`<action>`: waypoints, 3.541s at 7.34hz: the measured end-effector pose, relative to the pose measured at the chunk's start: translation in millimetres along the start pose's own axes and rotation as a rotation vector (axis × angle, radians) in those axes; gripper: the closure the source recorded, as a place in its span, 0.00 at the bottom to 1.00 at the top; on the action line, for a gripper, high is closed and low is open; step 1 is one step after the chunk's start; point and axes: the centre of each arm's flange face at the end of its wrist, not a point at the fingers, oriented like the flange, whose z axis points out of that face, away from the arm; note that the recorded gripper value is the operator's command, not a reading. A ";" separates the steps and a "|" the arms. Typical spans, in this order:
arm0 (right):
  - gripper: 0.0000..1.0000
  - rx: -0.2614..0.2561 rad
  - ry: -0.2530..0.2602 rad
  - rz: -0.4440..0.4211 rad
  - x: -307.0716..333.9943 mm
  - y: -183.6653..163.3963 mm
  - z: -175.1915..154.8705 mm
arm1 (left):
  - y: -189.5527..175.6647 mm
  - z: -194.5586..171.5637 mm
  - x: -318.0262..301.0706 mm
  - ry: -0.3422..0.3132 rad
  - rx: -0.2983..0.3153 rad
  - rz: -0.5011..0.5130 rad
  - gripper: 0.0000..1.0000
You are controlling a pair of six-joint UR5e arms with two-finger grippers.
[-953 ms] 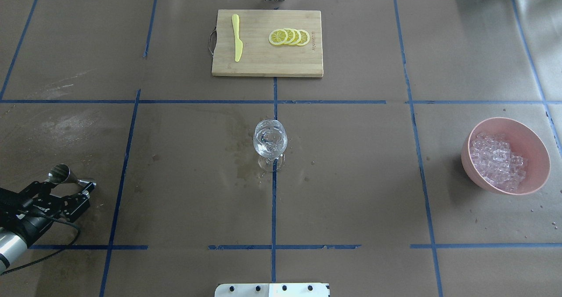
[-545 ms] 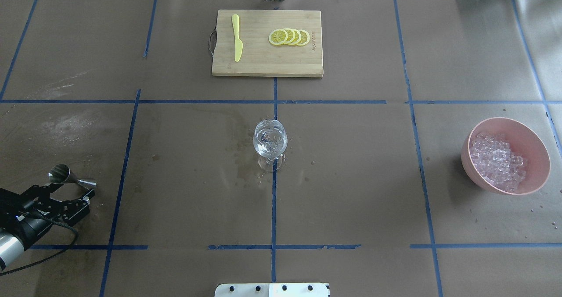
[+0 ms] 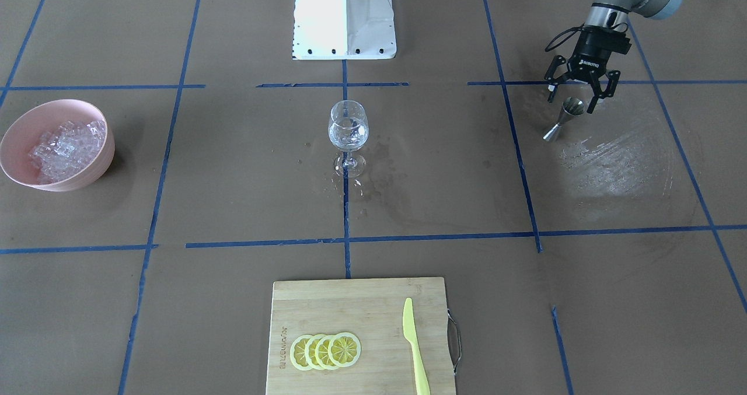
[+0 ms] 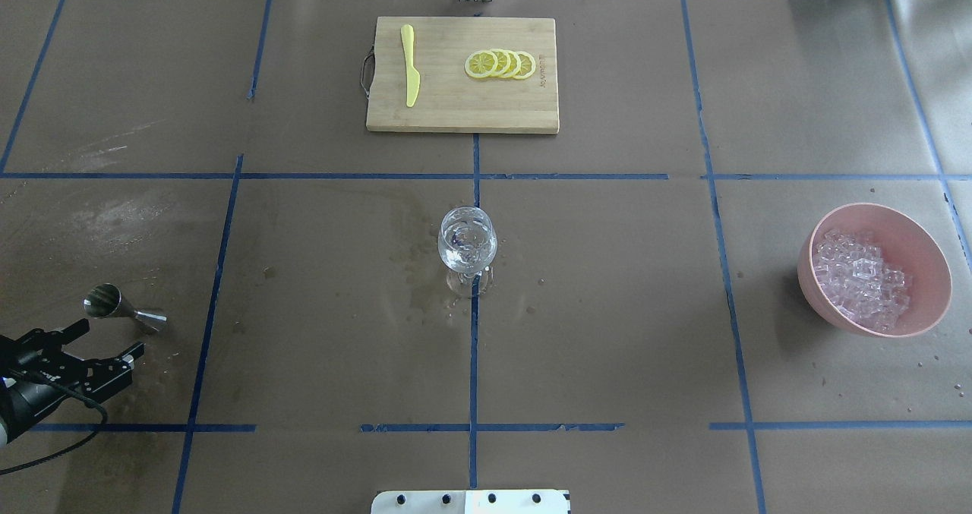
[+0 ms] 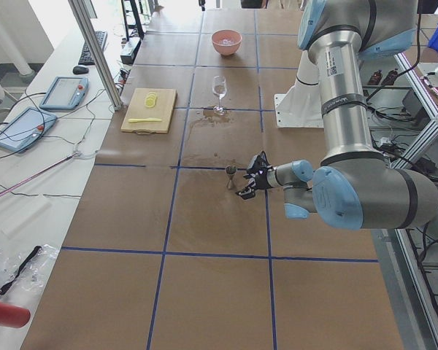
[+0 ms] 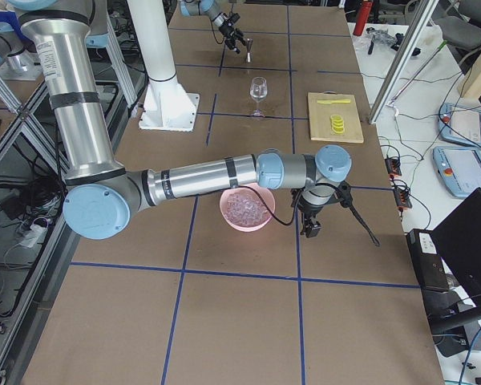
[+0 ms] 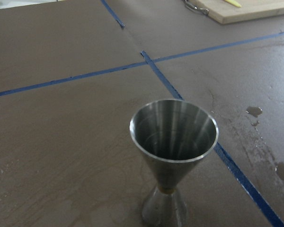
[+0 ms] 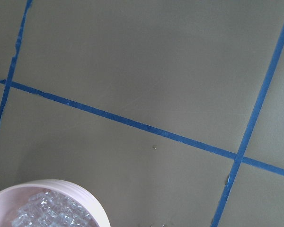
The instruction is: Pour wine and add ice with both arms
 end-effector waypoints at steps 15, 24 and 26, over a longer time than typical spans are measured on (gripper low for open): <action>0.00 0.038 0.021 -0.017 -18.5 -5.9 -20.2 | -134.0 -76.1 -187.7 0.160 -0.243 -0.067 0.01; 0.00 0.039 0.058 -0.012 -19.6 3.6 -22.7 | -250.0 -84.9 -141.6 0.171 -0.348 -0.164 0.01; 0.00 0.054 0.047 -0.012 -36.5 15.1 -26.4 | -251.3 -85.6 -141.5 0.170 -0.344 -0.160 0.01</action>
